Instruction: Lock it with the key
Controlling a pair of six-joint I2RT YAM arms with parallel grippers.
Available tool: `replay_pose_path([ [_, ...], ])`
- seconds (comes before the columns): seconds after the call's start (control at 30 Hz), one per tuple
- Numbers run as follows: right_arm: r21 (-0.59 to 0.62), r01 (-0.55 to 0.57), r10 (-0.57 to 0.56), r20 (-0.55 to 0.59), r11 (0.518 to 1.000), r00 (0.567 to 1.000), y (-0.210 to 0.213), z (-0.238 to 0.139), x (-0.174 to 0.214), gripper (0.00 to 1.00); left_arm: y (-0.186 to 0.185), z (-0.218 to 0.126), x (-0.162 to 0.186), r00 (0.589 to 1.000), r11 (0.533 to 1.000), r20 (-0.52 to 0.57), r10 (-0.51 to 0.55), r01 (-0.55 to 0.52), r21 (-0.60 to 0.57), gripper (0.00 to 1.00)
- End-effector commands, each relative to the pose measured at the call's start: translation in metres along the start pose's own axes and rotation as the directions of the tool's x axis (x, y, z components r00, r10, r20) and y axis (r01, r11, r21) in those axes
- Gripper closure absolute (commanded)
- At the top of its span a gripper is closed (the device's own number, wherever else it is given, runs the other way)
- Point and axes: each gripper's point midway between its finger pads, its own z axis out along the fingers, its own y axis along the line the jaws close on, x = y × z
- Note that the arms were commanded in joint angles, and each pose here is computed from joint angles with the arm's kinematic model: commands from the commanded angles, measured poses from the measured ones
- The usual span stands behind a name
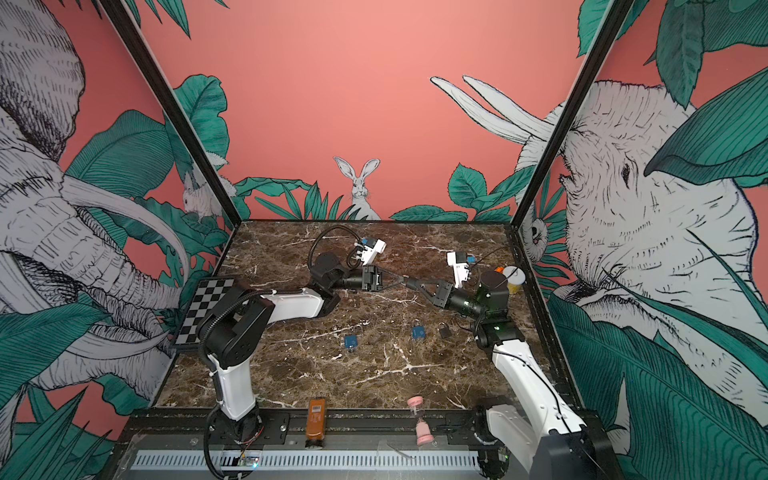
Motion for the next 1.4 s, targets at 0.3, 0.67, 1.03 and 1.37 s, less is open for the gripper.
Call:
replay_pose_path([
  [0.3, -0.083, 0.057, -0.055, 0.036, 0.995, 0.998, 0.019, 0.0, -0.01, 1.0, -0.036, 0.013, 0.004, 0.99, 0.992, -0.077, 0.122, -0.12, 0.023, 0.64],
  [0.67, -0.089, 0.049, -0.049, 0.004, 0.995, 0.999, 0.021, -0.001, -0.003, 1.0, -0.048, 0.023, 0.012, 0.987, 0.99, -0.096, 0.13, -0.125, 0.059, 0.68],
  [1.03, -0.078, 0.035, -0.036, -0.019, 0.996, 0.999, 0.017, -0.002, 0.004, 1.0, -0.047, 0.022, 0.013, 0.981, 0.987, -0.107, 0.16, -0.159, 0.018, 0.66],
  [1.37, -0.092, 0.018, -0.022, -0.043, 0.996, 0.999, 0.016, -0.002, 0.01, 1.0, -0.046, 0.023, 0.01, 0.984, 0.988, -0.094, 0.151, -0.149, 0.025, 0.71],
])
